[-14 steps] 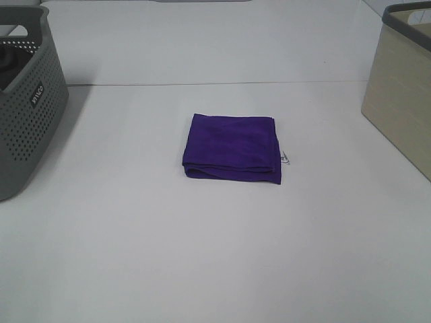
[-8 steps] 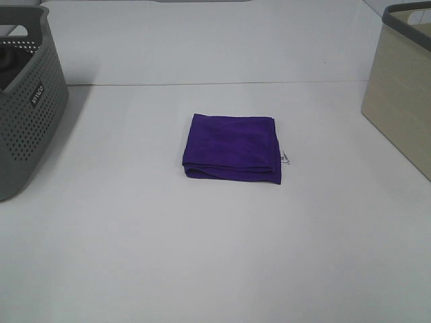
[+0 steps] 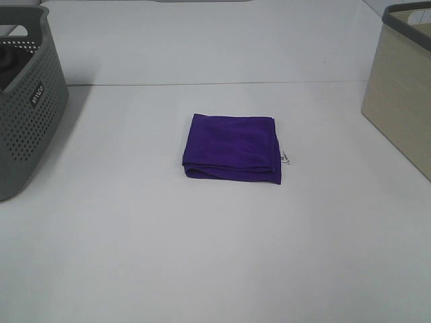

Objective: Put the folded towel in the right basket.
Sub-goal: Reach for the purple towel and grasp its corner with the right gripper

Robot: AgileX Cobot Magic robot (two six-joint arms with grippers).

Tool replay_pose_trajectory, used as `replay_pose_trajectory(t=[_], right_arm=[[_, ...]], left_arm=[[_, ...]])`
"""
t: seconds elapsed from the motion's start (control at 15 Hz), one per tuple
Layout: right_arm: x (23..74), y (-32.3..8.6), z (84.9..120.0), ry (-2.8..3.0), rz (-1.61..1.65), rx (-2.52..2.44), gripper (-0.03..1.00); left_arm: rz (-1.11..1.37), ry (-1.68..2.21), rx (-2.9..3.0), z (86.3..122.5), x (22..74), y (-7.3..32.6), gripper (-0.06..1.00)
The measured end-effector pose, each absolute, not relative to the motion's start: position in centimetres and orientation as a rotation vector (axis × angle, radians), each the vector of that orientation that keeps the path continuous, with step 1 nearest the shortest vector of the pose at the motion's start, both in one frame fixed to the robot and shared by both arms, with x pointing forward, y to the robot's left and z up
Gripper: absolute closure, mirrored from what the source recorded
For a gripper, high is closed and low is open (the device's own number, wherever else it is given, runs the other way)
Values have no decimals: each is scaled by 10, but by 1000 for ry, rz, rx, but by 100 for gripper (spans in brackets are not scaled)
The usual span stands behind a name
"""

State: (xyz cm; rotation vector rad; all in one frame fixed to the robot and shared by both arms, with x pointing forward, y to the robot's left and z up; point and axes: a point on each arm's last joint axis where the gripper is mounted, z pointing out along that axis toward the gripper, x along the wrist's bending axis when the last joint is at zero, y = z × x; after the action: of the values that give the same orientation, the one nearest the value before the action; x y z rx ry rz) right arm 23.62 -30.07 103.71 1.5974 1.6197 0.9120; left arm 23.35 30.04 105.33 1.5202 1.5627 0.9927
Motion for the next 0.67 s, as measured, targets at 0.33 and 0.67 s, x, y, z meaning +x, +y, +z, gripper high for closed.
replay_pose_trajectory(t=[0.33,0.67], right_arm=[[236,-302,1037,1616,899,1593,2],[236,-302,1037,1617,898,1592,2]], left_arm=[[993,1563,1520,1053,234,300,-5],[993,1563,1520,1053,234,300,-5]])
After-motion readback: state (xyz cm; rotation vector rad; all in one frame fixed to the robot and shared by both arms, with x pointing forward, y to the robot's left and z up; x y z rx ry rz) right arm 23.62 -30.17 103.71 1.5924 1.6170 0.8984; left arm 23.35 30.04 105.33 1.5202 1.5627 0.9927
